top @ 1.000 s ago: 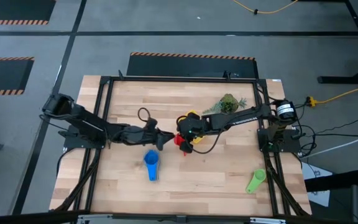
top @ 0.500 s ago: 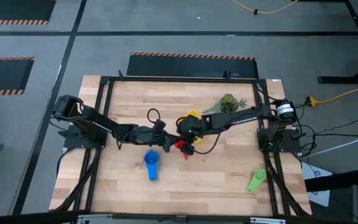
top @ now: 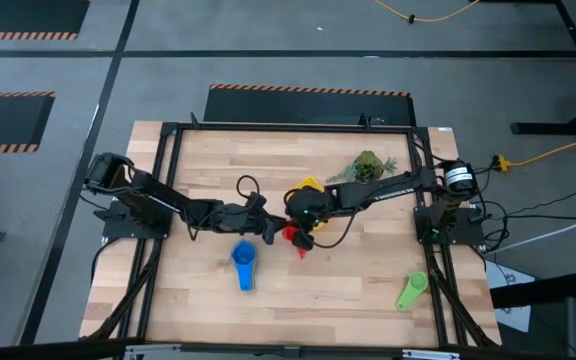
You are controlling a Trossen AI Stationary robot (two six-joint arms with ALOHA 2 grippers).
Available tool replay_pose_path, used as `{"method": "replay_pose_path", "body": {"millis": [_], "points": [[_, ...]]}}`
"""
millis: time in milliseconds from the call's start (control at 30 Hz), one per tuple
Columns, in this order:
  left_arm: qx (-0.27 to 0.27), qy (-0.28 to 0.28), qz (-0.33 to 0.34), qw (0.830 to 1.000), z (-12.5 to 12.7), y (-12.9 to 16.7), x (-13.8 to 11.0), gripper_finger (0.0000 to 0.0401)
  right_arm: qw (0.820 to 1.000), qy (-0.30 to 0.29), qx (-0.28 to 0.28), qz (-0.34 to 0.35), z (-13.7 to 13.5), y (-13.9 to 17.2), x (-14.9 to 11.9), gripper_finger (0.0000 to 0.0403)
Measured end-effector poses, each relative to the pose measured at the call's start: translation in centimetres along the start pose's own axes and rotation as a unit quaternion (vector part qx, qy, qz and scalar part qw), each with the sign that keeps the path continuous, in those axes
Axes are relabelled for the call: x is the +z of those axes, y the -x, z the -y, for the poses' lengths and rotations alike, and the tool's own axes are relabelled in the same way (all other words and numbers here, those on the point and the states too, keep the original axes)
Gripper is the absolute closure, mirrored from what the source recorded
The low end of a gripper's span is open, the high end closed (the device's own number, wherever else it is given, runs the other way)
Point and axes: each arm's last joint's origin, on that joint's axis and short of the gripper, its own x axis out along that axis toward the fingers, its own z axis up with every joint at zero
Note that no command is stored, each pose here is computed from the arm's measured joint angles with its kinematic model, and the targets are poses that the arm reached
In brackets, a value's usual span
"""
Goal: Nest measuring cups in basket
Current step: Stack the red measuring cup on top of the blue measuring cup
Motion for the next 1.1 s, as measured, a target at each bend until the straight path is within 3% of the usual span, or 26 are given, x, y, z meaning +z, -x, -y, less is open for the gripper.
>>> {"method": "replay_pose_path", "body": {"millis": [300, 800, 1100], "points": [[0.005, 0.012, 0.004, 1.0, -0.06, 0.0, 0.02, 0.0296, 0.999, -0.02, -0.003, 0.039, -0.12, 0.04, 0.69, 0.0382], [0.009, 0.011, 0.004, 1.0, -0.11, 0.0, 0.0, 0.0296, 0.999, -0.026, -0.009, 0.044, -0.09, 0.03, 0.75, 0.0382], [0.01, 0.01, 0.003, 1.0, -0.14, 0.01, -0.02, 0.0348, 0.999, -0.026, -0.01, 0.044, -0.09, 0.02, 0.76, 0.0381]]}}
